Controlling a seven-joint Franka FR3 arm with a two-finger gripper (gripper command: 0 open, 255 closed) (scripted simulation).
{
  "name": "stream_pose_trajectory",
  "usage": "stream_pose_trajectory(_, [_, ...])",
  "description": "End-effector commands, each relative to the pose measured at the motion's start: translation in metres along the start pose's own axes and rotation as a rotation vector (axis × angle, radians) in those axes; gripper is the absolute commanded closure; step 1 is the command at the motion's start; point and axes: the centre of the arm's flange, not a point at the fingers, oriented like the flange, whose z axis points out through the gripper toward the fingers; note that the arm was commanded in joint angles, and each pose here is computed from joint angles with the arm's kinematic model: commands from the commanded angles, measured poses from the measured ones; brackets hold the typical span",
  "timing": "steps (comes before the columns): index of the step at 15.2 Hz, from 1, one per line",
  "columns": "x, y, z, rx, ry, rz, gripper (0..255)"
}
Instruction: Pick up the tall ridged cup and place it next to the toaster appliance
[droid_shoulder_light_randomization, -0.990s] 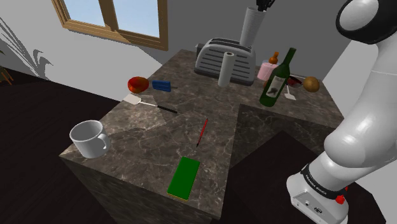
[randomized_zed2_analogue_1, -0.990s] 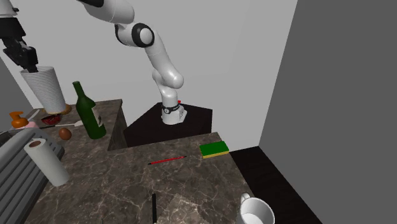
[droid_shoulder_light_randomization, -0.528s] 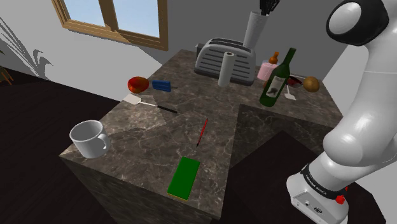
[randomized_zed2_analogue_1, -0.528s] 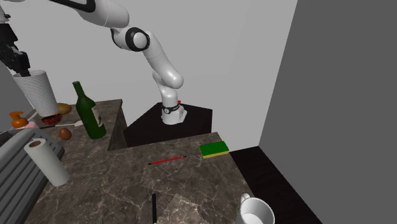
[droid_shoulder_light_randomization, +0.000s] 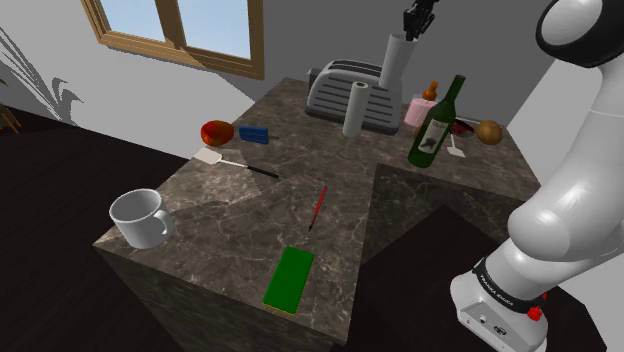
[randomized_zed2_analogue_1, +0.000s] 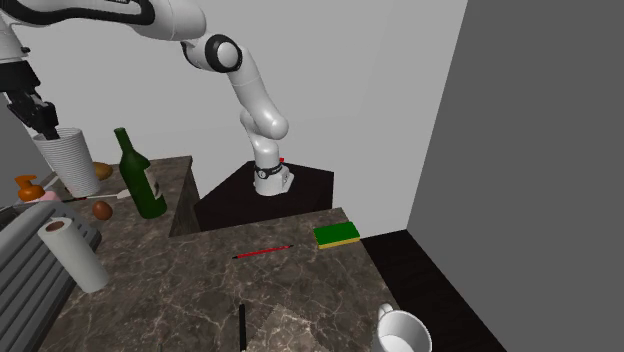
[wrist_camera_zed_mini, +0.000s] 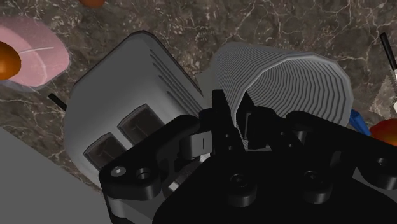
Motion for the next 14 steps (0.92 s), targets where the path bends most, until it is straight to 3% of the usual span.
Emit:
stream_pose_trajectory(1, [0.001, 0.001, 0.01, 0.0, 0.001, 0.0, 255])
stream_pose_trajectory(14, [0.002, 0.007, 0.078, 0.0, 0.001, 0.0, 255])
